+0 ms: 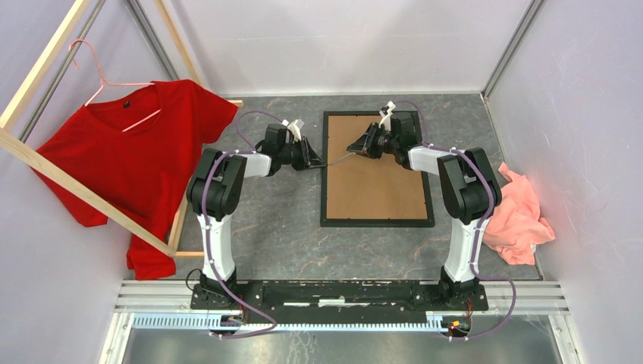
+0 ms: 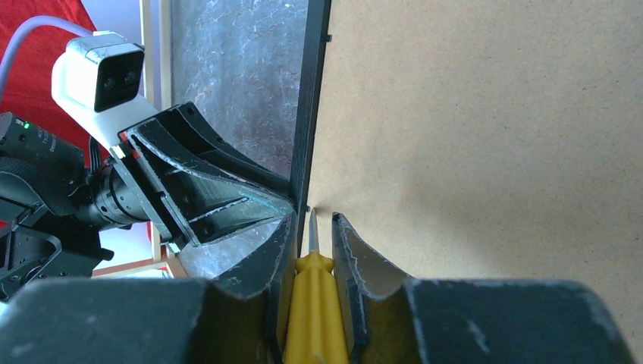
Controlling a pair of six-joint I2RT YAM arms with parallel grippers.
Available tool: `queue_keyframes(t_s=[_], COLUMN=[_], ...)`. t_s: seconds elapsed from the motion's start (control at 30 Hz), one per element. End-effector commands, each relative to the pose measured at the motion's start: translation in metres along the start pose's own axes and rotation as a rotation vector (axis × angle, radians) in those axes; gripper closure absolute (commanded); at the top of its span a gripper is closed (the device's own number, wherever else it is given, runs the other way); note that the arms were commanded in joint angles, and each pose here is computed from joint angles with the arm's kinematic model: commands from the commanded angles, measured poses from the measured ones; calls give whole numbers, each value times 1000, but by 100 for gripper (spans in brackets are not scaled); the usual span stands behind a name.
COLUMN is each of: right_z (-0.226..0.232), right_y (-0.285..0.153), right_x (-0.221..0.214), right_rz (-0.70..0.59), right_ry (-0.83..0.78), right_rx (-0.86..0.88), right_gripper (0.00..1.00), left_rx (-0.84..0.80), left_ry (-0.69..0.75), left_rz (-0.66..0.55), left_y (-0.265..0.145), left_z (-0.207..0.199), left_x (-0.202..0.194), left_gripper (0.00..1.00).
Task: Take the photo out of the frame
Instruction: Release the photo frame item from the photo frame.
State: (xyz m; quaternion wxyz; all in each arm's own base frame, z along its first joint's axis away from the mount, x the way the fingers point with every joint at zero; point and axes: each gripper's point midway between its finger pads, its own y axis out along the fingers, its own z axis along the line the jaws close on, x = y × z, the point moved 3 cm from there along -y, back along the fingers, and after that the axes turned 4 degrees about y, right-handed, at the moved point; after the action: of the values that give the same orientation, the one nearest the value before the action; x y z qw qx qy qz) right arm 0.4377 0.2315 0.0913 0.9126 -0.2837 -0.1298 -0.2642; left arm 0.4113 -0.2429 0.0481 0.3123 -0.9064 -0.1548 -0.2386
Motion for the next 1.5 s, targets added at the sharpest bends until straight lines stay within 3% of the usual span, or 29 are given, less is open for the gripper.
queue_keyframes(t_s=[0.0, 1.03, 1.47], right_z=[-27, -27, 48], right_y=[10, 23, 6], right_x=[-18, -66, -62], right_rz=[30, 192, 167], right_ry=[8, 64, 21], right_rx=[-71, 1, 155], right_gripper=[100, 100, 100], left_rx=[12, 41, 134], left_ry=[-8, -32, -57], left_rz=[7, 17, 20], left_y=[4, 8, 11], left_z=[-3, 4, 19], left_x=[-4, -14, -20], left_gripper=[73, 74, 75])
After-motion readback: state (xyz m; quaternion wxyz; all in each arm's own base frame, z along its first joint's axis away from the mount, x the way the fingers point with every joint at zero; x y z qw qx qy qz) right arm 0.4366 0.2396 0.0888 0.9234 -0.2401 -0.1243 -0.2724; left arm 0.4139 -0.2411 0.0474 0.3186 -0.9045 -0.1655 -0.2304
